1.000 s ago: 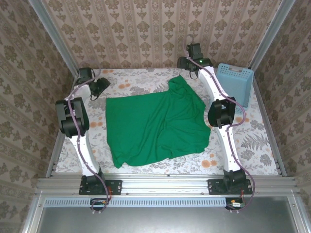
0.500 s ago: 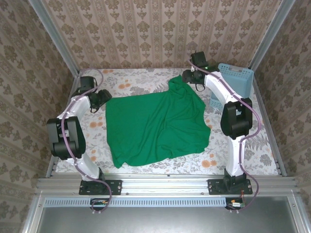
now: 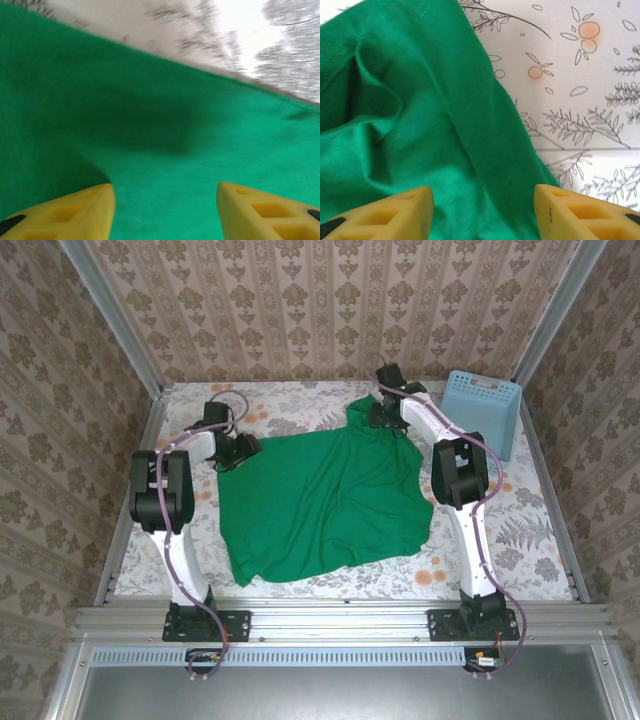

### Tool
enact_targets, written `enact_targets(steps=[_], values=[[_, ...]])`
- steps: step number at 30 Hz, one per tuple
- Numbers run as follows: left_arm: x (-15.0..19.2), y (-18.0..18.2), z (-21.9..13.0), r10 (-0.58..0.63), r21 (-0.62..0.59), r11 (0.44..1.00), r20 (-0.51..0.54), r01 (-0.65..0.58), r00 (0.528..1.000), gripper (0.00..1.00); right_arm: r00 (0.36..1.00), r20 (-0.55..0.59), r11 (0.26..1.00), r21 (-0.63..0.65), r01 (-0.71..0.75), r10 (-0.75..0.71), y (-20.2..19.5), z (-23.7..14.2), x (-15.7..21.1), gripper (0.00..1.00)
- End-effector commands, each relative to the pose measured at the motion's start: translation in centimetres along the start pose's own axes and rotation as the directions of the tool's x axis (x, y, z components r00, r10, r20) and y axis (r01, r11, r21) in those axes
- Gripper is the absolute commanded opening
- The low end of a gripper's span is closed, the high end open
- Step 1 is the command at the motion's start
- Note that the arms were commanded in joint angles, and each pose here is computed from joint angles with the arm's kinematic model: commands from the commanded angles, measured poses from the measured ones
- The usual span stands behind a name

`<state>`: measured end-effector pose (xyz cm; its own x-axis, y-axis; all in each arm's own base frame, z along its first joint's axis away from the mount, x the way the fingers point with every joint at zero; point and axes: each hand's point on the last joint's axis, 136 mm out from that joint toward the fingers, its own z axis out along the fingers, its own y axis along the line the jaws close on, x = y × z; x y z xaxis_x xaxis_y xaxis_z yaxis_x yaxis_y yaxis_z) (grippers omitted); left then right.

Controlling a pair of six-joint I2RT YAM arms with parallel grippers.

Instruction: Fold the inside-out t-shirt

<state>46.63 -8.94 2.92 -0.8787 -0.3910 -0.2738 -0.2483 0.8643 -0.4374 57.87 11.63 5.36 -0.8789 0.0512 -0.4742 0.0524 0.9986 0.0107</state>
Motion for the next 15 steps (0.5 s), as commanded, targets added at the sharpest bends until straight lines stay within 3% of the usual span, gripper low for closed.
enact_targets(steps=[1,5,8,15], values=[[-0.6,2.3,0.7,-0.08,-0.028,0.996,-0.002,0.08,0.997,0.56,0.999,-0.047,0.993,0.118,0.008,-0.002,-2.3,0.7,0.6,0.46],[0.1,6.1,1.0,-0.164,-0.091,0.982,0.0,0.164,0.986,0.55,0.997,-0.05,0.987,0.157,-0.045,0.053,-4.3,1.1,0.4,0.21],[0.2,7.3,0.3,-0.207,-0.084,0.974,0.022,0.208,0.978,0.53,0.996,-0.039,0.984,0.161,-0.077,0.084,-5.2,0.9,-0.1,0.1],[-0.2,9.0,-1.4,-0.22,-0.095,0.97,0.053,0.224,0.974,0.51,0.995,-0.009,0.979,0.18,-0.097,0.101,-6.2,-0.1,-1.2,0.02]])
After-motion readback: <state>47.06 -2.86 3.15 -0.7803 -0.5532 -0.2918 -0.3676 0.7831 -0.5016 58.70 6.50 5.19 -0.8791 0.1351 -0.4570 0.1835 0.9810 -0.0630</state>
